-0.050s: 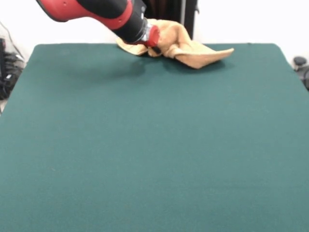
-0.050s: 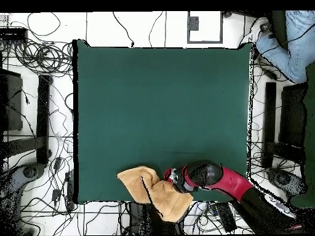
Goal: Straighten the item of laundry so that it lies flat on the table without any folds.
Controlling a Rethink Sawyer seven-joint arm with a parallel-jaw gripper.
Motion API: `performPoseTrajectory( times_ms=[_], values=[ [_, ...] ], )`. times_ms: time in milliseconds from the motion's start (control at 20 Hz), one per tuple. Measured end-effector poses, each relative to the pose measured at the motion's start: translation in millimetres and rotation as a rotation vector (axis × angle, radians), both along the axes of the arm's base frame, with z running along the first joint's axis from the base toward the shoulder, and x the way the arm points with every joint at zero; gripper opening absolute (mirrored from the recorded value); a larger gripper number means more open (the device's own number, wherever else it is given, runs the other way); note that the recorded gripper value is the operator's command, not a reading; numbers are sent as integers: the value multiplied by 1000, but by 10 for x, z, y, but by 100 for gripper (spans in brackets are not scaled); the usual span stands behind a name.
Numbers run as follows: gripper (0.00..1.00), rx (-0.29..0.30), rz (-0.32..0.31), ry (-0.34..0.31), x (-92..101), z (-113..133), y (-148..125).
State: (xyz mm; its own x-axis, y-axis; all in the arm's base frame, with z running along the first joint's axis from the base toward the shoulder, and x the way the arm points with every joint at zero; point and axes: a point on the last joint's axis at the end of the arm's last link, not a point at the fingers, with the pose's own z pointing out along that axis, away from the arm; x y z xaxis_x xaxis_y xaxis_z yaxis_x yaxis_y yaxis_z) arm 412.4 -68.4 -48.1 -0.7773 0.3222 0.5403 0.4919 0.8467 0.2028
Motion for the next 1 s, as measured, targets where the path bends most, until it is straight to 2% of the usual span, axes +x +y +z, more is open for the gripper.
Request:
performPoseTrajectory(
  times_ms=[50, 100, 250, 300, 450, 500, 650, 850, 1000],
  values=[
    [0, -30, 33, -35, 17, 9, -17],
    [0, -98, 106, -110, 48, 30, -44],
    [0, -249, 284, -291, 139, 110, -42],
    [0, -306, 359, -379, 208, 170, -4],
    [0, -398, 485, -605, 442, 369, 145],
    [0, -419, 505, -688, 550, 457, 196],
    [0, -461, 511, -868, 813, 675, 229],
    [0, -505, 489, -966, 956, 786, 60],
    [0, -539, 478, -1000, 998, 824, -102]
  ],
)
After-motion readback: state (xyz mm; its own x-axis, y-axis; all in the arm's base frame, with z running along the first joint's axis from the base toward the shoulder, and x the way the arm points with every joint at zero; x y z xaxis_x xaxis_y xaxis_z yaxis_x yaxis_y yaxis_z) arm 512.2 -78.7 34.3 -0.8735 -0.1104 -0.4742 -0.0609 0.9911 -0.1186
